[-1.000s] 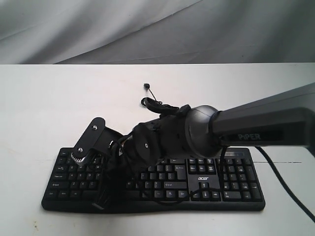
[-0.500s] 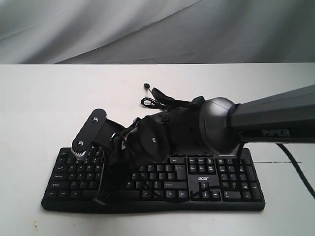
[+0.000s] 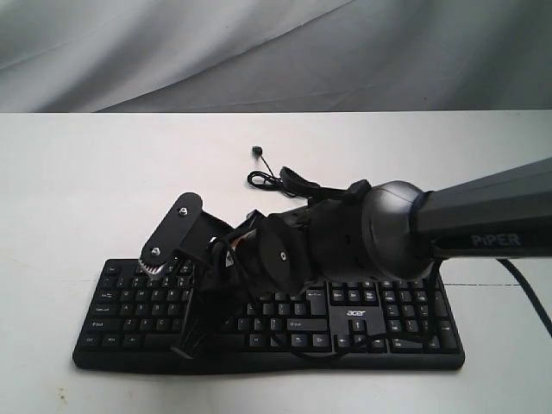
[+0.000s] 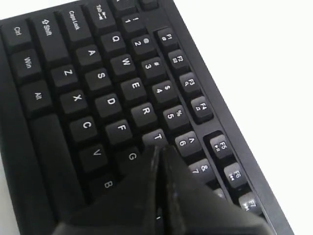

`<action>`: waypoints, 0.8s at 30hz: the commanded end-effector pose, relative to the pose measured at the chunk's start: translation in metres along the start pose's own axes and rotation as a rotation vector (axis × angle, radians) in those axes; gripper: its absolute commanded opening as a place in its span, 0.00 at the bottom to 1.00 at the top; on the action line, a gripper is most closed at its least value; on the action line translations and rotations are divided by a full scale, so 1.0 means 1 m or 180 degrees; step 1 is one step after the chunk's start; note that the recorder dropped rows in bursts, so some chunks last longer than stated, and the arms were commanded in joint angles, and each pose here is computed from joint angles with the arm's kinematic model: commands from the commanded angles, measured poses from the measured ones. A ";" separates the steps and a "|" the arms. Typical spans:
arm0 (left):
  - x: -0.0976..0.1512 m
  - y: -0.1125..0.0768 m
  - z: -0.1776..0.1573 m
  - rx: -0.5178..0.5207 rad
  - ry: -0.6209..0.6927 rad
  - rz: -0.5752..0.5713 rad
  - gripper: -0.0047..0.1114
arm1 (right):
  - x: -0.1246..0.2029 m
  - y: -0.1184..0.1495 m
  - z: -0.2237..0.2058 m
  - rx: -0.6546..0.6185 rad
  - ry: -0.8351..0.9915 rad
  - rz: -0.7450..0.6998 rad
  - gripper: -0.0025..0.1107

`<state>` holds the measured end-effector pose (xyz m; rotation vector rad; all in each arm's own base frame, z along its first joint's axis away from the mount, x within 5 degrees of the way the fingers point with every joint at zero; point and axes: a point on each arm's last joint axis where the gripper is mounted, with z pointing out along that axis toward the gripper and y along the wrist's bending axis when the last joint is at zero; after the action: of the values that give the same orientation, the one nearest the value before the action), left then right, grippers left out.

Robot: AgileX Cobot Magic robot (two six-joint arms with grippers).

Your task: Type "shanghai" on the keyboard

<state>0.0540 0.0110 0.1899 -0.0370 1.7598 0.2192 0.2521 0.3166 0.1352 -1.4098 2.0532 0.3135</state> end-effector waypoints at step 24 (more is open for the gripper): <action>0.000 -0.001 0.000 0.0026 -0.0034 -0.0015 0.04 | 0.016 0.003 0.012 0.0033 0.0077 0.0070 0.02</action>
<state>0.0540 0.0110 0.1899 -0.0370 1.7598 0.2192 0.2489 0.3106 0.1203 -1.3884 2.0889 0.3020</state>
